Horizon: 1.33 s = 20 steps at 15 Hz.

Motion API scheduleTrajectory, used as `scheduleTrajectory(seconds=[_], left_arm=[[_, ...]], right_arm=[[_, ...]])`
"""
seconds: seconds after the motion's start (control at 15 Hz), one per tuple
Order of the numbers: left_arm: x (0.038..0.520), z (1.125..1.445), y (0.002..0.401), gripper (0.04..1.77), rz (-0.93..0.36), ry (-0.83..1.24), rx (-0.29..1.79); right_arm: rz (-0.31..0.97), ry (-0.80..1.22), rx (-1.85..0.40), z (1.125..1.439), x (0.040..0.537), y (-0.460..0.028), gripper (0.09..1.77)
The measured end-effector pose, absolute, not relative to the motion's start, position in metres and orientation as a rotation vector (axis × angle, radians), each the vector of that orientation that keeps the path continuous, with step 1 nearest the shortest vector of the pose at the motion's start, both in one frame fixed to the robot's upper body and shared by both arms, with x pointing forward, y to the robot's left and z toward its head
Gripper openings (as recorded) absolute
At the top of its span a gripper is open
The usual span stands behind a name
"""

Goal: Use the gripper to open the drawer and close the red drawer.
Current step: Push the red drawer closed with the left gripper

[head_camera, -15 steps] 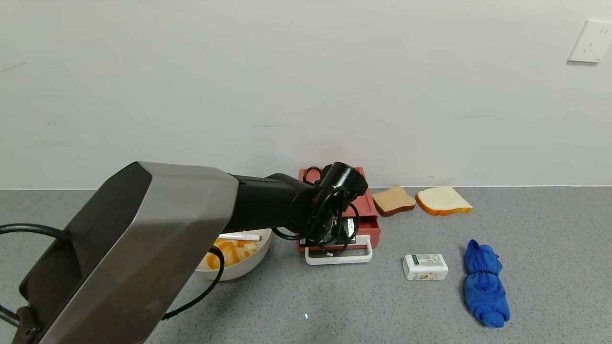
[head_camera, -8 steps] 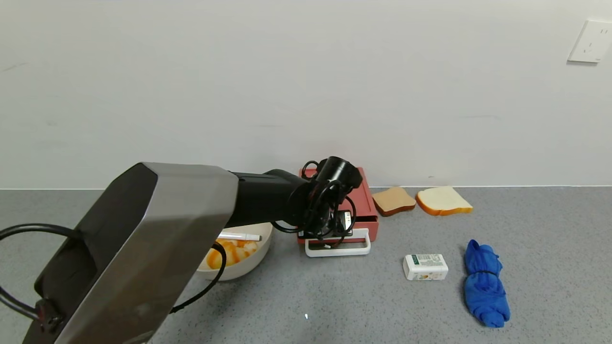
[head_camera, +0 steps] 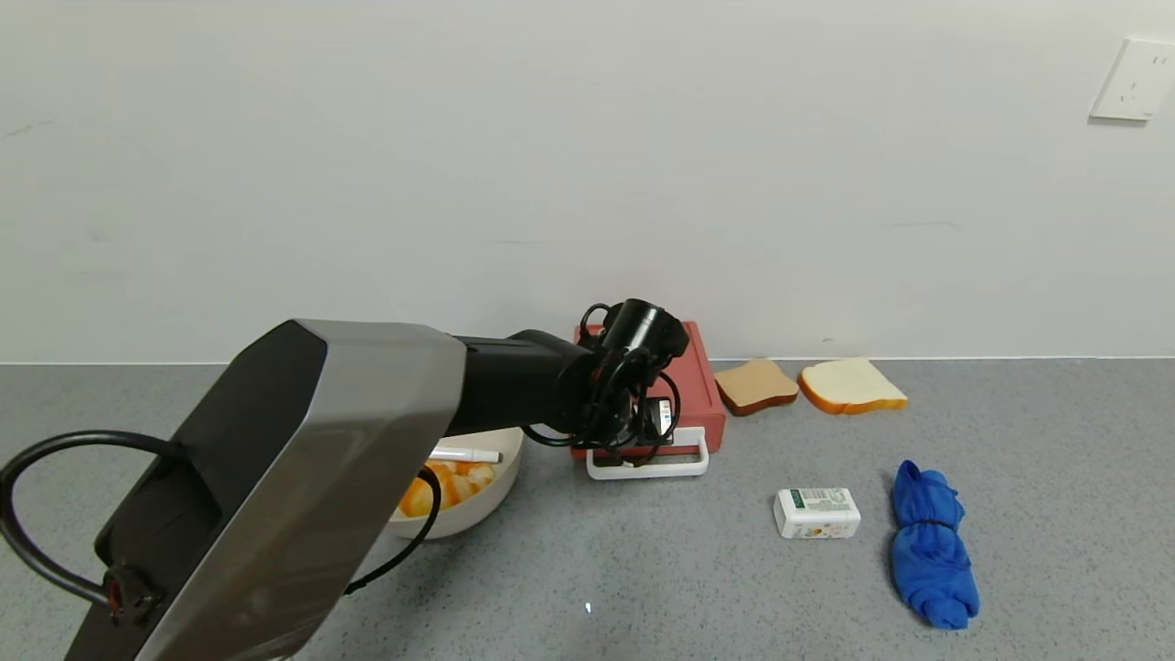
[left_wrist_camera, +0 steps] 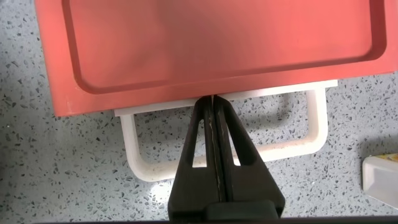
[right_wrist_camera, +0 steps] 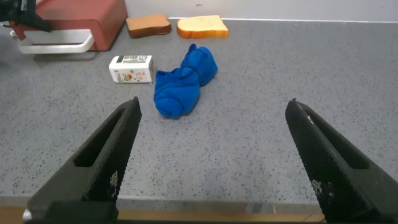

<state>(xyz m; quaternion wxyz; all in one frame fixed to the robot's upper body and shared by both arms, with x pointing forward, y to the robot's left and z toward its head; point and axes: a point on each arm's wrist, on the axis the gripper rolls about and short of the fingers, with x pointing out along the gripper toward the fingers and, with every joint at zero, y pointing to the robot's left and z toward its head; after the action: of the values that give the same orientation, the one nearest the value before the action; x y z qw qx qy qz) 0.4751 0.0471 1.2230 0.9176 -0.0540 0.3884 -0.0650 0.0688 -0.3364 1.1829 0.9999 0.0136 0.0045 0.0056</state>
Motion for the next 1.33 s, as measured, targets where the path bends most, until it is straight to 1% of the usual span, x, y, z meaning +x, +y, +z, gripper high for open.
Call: scheduleTrajectory(seconds=[0.6,0.8,1.07,1.33], left_arm=[[0.476,1.223,0.048,0.11,-0.128,0.793,-0.112],[0.467,1.23,0.051,0.11,-0.12,0.83,-0.086],[0.442,1.259,0.059,0.11,-0.124,0.866,-0.061],[0.409,1.307,0.08,0.11,-0.147,0.84,-0.07]], right_arm=[[0.011,0.009,0.027,1.183,0.069,-0.336,1.71],[0.011,0.01,0.027,1.183,0.069,-0.336,1.71],[0.011,0.01,0.027,1.183,0.069,-0.336,1.71],[0.011,0.01,0.027,1.183,0.069,-0.336,1.71]])
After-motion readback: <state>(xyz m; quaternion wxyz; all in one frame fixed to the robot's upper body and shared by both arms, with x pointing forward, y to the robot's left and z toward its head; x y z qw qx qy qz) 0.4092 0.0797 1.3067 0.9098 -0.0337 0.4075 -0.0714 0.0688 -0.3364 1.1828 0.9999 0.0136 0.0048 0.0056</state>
